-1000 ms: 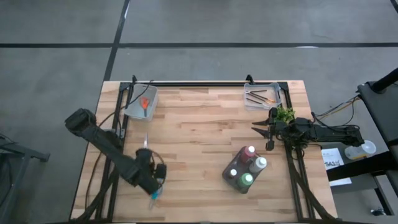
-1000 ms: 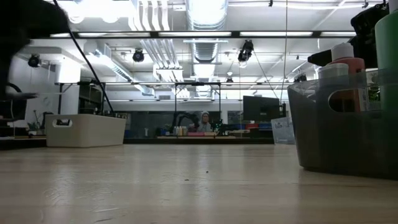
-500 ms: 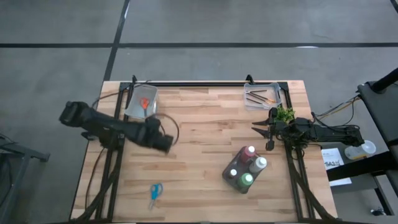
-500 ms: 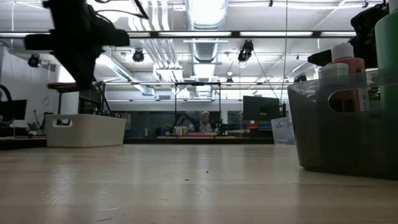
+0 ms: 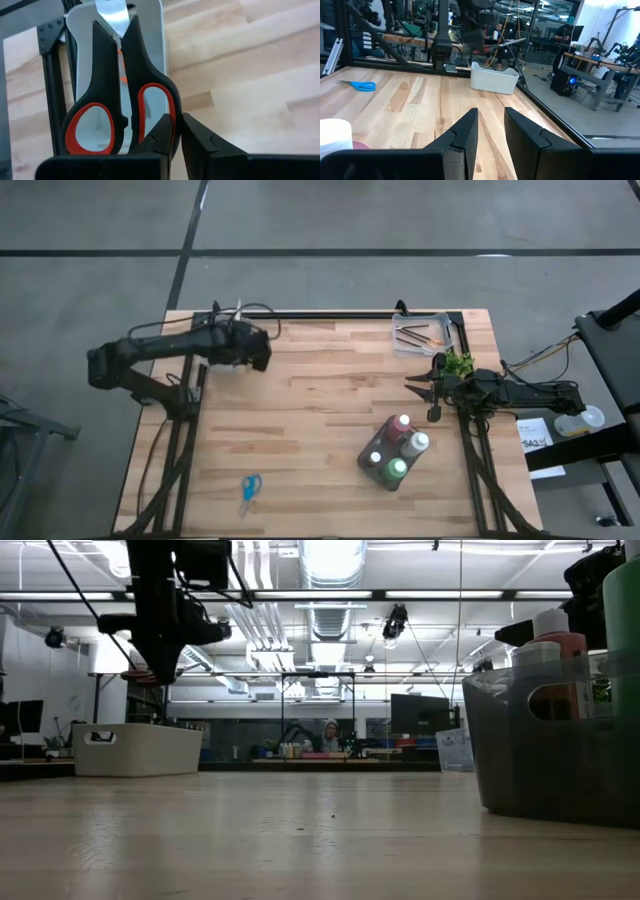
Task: Pick & Place Paint Supplies
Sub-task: Put the black scissors into the white bin
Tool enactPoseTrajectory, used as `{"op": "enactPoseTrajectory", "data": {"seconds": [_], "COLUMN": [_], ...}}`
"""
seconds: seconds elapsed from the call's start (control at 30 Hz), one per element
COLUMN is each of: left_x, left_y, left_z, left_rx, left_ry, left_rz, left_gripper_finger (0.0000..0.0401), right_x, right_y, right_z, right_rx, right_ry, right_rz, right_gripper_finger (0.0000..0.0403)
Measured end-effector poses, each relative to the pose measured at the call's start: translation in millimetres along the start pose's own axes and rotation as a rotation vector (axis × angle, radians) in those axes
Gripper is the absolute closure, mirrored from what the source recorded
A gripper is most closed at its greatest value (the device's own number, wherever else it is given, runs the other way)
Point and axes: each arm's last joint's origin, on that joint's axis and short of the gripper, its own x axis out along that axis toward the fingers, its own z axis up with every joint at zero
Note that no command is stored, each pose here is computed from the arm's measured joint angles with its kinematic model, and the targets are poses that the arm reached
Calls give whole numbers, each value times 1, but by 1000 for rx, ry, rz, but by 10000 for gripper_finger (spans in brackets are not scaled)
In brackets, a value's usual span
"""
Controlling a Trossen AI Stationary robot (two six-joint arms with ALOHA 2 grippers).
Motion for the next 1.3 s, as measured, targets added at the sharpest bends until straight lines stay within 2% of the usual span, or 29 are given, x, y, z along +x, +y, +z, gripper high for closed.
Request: {"op": "enactPoseTrajectory", "data": {"seconds": [0.13,0.33,0.63,1.07,1.3], "left_x": [10,21,56,98,106], "left_y": [8,17,21,36,40], "left_z": [15,21,11,0,-4], "left_rx": [-24,-22,11,-58,-76], "left_ry": [13,30,38,140,174], "left_rz": [8,41,51,-3,-18], "left_gripper_finger": [373,373,373,373,373], "right_x": [0,0,0,0,0], "right_y": [0,0,0,0,0], "right_z": [0,0,0,0,0], "right_rx": [0,0,0,0,0], "right_ry": [0,0,0,0,0], "right_rz": [0,0,0,0,0], "right_gripper_finger": [312,312,312,312,312]}}
